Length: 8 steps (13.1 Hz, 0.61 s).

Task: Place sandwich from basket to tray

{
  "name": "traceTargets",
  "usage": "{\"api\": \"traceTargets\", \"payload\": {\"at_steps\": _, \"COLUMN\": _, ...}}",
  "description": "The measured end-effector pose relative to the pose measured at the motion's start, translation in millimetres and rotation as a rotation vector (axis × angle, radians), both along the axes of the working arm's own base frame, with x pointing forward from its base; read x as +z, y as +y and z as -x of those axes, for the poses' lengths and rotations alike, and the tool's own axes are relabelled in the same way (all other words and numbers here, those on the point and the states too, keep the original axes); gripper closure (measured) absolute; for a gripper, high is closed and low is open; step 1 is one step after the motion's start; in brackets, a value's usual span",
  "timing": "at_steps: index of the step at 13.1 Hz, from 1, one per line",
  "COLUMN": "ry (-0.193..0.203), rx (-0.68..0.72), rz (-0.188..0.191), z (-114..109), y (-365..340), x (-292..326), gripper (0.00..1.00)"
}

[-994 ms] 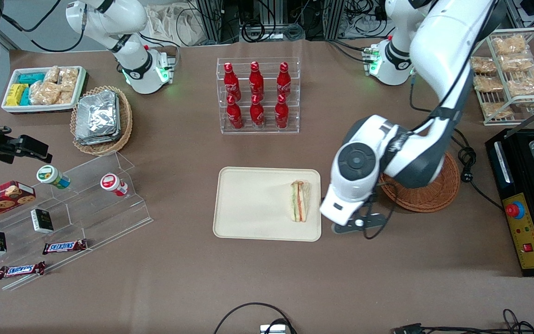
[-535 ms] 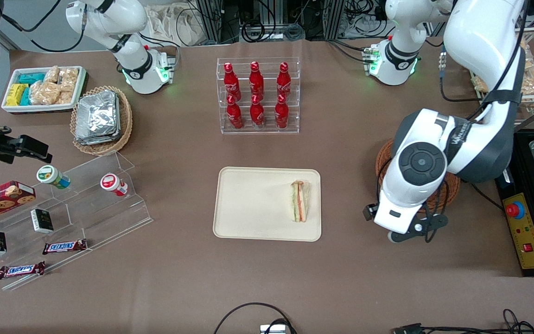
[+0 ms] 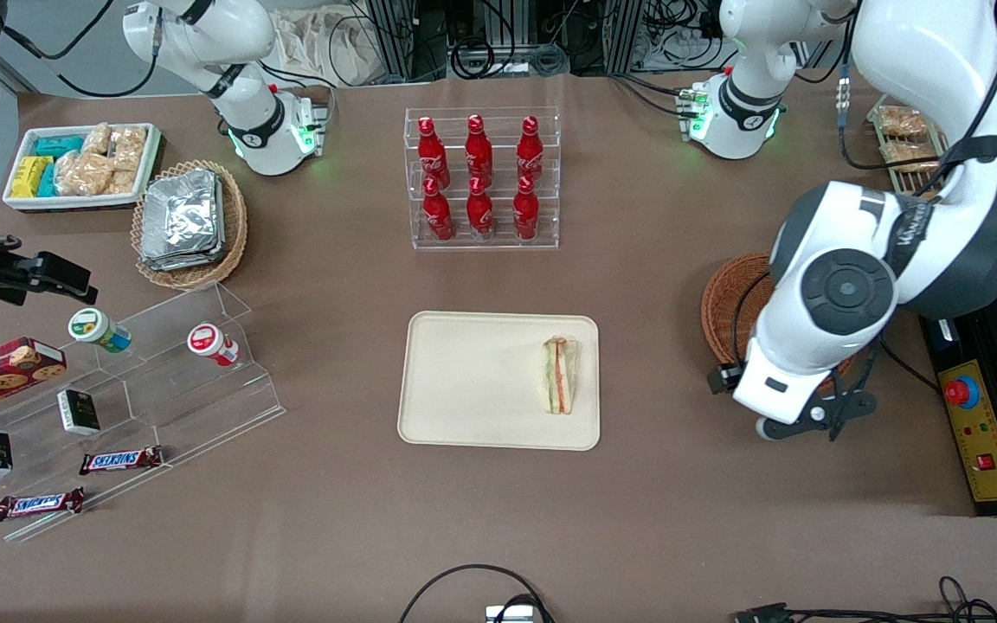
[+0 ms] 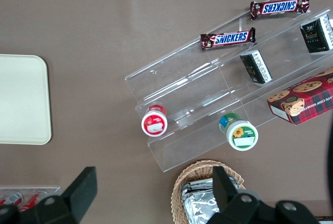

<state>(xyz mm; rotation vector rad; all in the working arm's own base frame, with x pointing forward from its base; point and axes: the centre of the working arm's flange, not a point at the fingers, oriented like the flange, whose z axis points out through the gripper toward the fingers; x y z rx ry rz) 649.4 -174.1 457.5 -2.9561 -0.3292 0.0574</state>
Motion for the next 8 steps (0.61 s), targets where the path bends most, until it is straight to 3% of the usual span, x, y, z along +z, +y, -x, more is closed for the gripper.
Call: {"api": "traceTargets", "payload": {"at_steps": 8, "ry": 0.028, "rx": -0.173, "rz": 0.077, "z": 52, "y": 131, "x": 88, "gripper": 0.00}}
